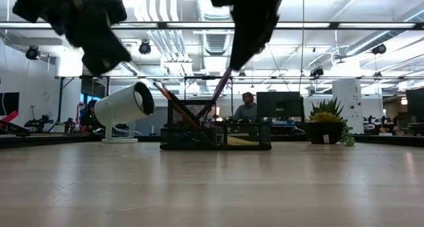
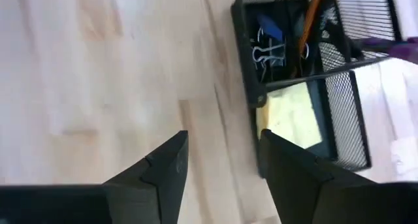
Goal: Pick and place office supplies into organizer
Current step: Return to Home Position
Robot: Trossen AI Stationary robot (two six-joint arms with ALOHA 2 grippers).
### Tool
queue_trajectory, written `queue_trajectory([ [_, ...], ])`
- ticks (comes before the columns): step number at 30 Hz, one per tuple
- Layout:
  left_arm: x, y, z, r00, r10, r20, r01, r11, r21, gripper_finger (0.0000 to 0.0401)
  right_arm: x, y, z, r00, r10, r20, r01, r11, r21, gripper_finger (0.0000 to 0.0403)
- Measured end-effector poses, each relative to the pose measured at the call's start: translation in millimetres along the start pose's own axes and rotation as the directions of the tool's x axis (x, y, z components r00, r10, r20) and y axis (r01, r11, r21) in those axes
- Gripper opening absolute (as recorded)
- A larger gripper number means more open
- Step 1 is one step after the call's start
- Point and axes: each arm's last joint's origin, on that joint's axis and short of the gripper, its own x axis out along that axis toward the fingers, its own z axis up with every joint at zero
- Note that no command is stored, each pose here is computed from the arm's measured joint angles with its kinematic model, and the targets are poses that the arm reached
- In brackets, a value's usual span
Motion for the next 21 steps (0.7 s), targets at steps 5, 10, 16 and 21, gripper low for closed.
queue_trajectory([
  [5, -20, -8, 14, 0.993, -0.080, 0.081, 0.084, 0.995, -0.046, 0.0027, -43, 4, -2, 0.992, 0.094, 0.085, -0.114, 0.959, 0.261, 0.0174],
  [10, -47, -19, 26, 0.952, -0.277, 0.129, 0.282, 0.959, -0.022, 0.0027, -91, -3, 6, 0.954, 0.177, 0.242, -0.258, 0.895, 0.364, 0.0175],
  [16, -80, -27, 37, 0.890, -0.400, 0.217, 0.406, 0.914, 0.019, 0.0027, -126, -18, 21, 0.813, 0.412, 0.412, -0.514, 0.840, 0.175, 0.0172],
  [21, -93, -21, 29, 0.874, -0.403, 0.271, 0.399, 0.914, 0.071, 0.0027, -95, -50, 11, 0.799, 0.477, 0.365, -0.563, 0.806, 0.179, 0.0171],
])
